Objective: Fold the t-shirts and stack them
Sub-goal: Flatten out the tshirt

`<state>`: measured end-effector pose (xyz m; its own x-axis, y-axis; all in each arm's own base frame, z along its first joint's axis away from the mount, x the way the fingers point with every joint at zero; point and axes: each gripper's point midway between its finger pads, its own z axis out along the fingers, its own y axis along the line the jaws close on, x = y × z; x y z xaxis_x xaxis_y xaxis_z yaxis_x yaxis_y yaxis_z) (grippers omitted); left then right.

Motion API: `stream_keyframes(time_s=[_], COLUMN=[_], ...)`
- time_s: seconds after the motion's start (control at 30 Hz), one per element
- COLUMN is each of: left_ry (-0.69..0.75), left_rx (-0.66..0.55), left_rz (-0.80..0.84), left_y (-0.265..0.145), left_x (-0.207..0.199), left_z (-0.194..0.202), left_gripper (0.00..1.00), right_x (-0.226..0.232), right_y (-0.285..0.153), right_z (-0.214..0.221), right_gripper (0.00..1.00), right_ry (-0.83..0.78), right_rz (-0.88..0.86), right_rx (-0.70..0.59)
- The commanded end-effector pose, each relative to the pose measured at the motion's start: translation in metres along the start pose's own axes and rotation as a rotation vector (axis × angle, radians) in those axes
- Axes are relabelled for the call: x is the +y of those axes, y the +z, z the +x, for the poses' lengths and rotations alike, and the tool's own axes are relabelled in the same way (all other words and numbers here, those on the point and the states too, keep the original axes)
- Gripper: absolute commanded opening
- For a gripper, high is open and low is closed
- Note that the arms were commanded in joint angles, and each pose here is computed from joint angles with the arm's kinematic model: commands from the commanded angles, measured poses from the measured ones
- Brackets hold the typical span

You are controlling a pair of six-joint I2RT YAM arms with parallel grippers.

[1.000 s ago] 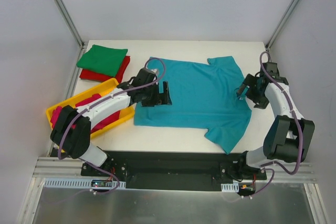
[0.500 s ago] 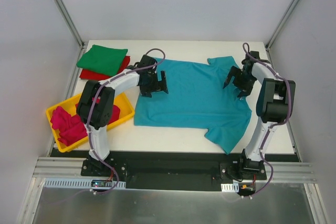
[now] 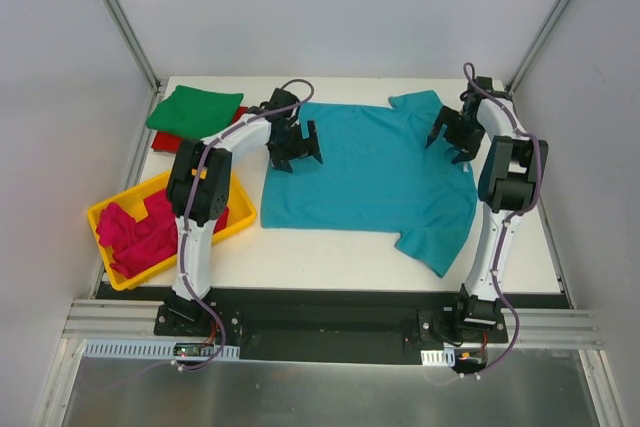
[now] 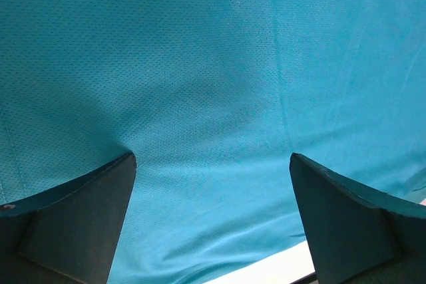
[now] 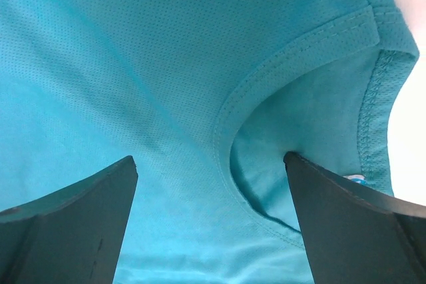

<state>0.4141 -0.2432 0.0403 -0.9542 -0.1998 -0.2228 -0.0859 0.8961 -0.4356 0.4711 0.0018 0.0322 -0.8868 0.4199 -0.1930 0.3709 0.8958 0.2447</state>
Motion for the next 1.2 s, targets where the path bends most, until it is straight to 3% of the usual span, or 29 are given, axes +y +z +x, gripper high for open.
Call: stream_keyframes(time_s=[0.0,0.13,0.27,0.47,0.73,0.9,1.17], left_ry=[0.027,0.066,0.104,0.053,-0.011,-0.053,-0.148], left_rx=[0.005,-0.075,-0.181,-0.256,-0.339,-0.354,-0.359], left_rz=[0.029,0.078,0.042,-0.066,-0.207,-0.226,-0.337], left_y=[-0.005,-0.042,-0.09,-0.134,-0.134,-0.126,-0.101], left_x=[-0.008,-0.031,-0.035,-0.002,0.04,0.052,0.075], left_z=[-0.013,-0.028,-0.02,0.051,0.12,0.128,0.13], left_gripper=[0.99,0.99,0.99,0.99,0.99,0.96,0.8], right_x=[-0.009,0.0,-0.006,-0.057,-0.061,-0.057,-0.044], right_y=[-0.01,-0.059,-0.106,-0.151,-0.148,-0.146,-0.135], right_z=[-0.021,-0.038,-0.013,0.069,0.148,0.166,0.171], right_gripper=[0.96,0.96,0.96,0.96,0.96,0.96,0.96], right_ry=[-0.015,-0.022,-0.026,0.09,0.029,-0.01,-0.047], right_rz=[0.017,0.013,0.057,0.192,0.051,-0.022,-0.107], right_rx=[-0.034,-0.112,-0.189,-0.356,-0.405,-0.425,-0.402])
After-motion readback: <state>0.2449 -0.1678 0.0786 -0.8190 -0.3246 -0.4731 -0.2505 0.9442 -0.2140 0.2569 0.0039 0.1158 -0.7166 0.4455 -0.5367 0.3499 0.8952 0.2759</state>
